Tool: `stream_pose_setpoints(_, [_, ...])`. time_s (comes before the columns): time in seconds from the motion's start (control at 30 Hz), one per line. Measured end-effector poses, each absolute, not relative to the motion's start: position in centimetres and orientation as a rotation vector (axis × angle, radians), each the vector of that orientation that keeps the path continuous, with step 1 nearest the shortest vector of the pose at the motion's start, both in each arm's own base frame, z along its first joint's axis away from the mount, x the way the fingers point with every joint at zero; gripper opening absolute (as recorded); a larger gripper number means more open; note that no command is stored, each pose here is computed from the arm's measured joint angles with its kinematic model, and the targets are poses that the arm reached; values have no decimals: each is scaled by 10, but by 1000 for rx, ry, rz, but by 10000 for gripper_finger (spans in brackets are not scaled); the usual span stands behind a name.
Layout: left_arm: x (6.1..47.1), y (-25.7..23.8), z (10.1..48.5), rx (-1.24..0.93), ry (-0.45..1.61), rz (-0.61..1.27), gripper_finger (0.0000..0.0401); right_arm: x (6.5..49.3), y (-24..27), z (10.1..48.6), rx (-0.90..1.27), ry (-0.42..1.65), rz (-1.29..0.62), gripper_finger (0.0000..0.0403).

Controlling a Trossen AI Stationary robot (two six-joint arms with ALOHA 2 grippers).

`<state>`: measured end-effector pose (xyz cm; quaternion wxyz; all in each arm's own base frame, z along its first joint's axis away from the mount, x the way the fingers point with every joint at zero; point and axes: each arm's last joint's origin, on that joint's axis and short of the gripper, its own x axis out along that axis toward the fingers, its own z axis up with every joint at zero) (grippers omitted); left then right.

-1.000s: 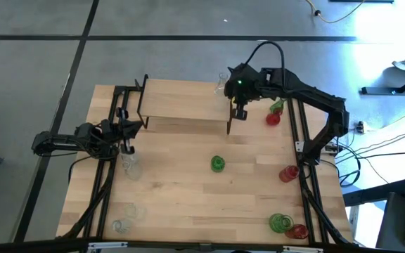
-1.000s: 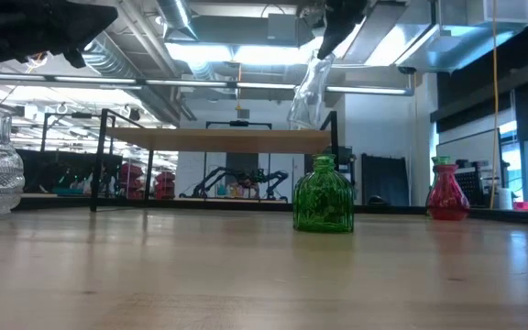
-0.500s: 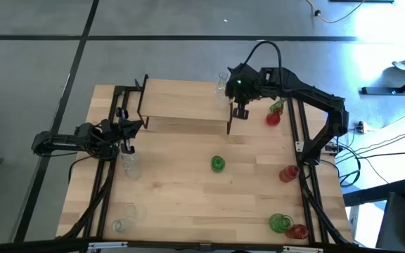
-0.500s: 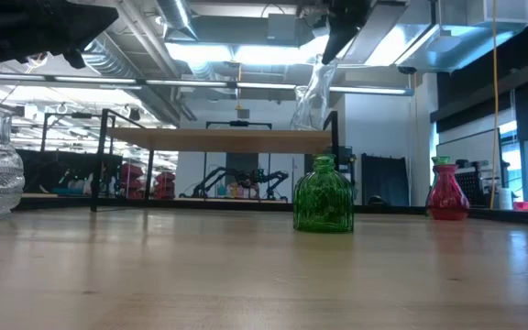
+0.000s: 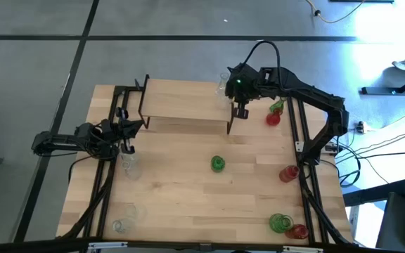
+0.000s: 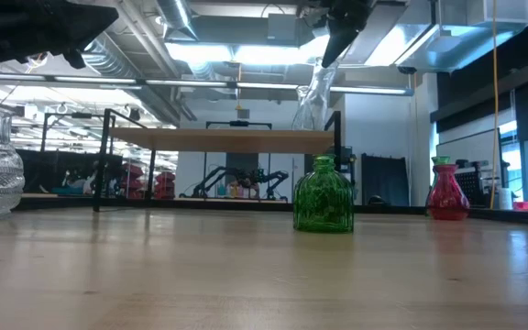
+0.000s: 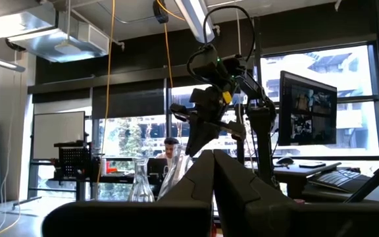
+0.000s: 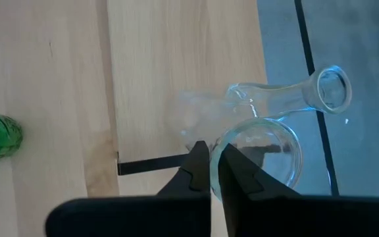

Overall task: Sort vases onto shelf
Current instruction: Put the transparent vase aligned with the other transparent vase on the shelf

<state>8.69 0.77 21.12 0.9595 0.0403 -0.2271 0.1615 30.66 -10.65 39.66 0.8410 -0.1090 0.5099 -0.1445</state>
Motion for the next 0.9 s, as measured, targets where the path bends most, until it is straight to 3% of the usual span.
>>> stream_pose_setpoints(0.73, [87, 8, 211, 86, -461, 325, 0, 312, -108, 392, -237, 1091, -316, 2])
stream_pose_setpoints(0.9, [87, 8, 211, 86, -461, 324, 0, 312, -108, 392, -233, 1087, -311, 30])
